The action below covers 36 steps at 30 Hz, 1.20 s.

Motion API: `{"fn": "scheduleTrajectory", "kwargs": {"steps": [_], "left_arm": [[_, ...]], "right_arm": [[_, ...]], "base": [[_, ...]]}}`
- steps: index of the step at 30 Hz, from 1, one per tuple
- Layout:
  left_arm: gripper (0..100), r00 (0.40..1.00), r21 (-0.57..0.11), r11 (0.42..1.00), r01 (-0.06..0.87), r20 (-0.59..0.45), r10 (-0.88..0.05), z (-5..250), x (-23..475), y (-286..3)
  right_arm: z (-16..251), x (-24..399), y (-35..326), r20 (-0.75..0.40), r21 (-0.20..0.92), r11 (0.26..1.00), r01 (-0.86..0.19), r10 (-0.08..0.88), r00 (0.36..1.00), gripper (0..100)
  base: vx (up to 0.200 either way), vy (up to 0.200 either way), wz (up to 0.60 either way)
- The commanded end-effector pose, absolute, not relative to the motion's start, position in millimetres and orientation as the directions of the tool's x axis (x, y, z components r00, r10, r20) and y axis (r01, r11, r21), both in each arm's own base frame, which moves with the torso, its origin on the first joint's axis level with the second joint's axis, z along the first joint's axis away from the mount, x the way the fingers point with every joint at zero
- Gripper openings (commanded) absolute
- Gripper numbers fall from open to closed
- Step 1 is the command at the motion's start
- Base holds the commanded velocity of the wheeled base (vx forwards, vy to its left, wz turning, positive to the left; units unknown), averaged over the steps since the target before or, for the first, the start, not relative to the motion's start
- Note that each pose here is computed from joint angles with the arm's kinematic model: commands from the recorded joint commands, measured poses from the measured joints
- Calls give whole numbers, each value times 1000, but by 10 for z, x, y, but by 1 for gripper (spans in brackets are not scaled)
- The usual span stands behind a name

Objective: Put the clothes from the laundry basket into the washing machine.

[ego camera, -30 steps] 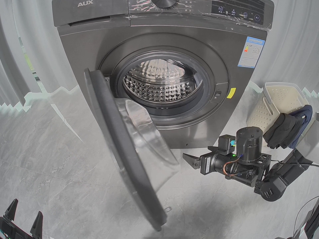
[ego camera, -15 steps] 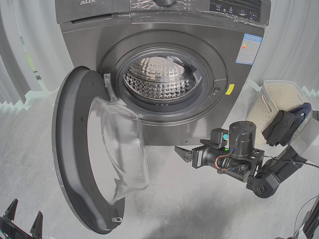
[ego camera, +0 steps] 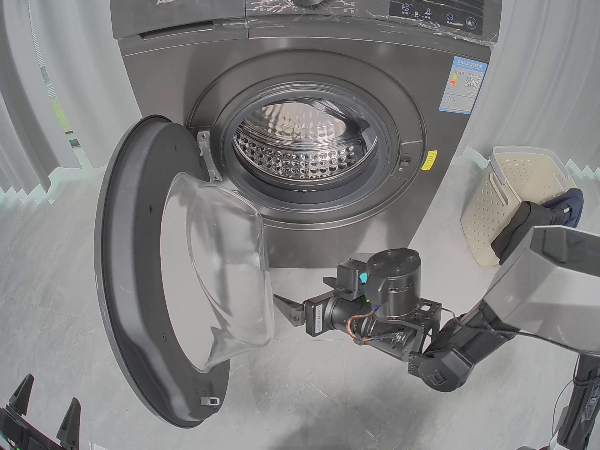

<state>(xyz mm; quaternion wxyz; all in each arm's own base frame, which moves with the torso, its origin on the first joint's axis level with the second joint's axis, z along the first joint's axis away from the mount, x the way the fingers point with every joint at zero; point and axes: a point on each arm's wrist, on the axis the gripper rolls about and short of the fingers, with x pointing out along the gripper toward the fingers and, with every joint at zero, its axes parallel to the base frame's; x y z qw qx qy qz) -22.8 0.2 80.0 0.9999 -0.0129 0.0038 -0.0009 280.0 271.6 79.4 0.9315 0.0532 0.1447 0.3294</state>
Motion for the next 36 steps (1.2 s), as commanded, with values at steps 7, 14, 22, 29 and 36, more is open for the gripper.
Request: {"fn": "scheduleTrajectory", "kwargs": {"steps": [7,14,22,29,36], "left_arm": [[100,1000,-28,1000,1,-5,-2,760,-230,2],[100,1000,-26,1000,0,-5,0,760,-230,2],[100,1000,-26,1000,1,-5,-2,760,-230,2],[100,1000,-26,1000,3,-5,-3,760,-230,2],[100,1000,-26,1000,3,-5,-3,760,-230,2]], "right_arm": [[653,2794,3004,-211,226,742,-631,670,712,100],[754,2868,2999,-175,235,744,-625,665,726,100],[795,3045,3062,-147,241,730,-639,679,720,100],[559,3135,3242,-166,241,726,-644,685,709,100],[484,3104,3515,-131,244,697,-674,712,689,100]], "base": [[0,0,0],[0,0,0],[0,0,0],[0,0,0],[0,0,0]]}}
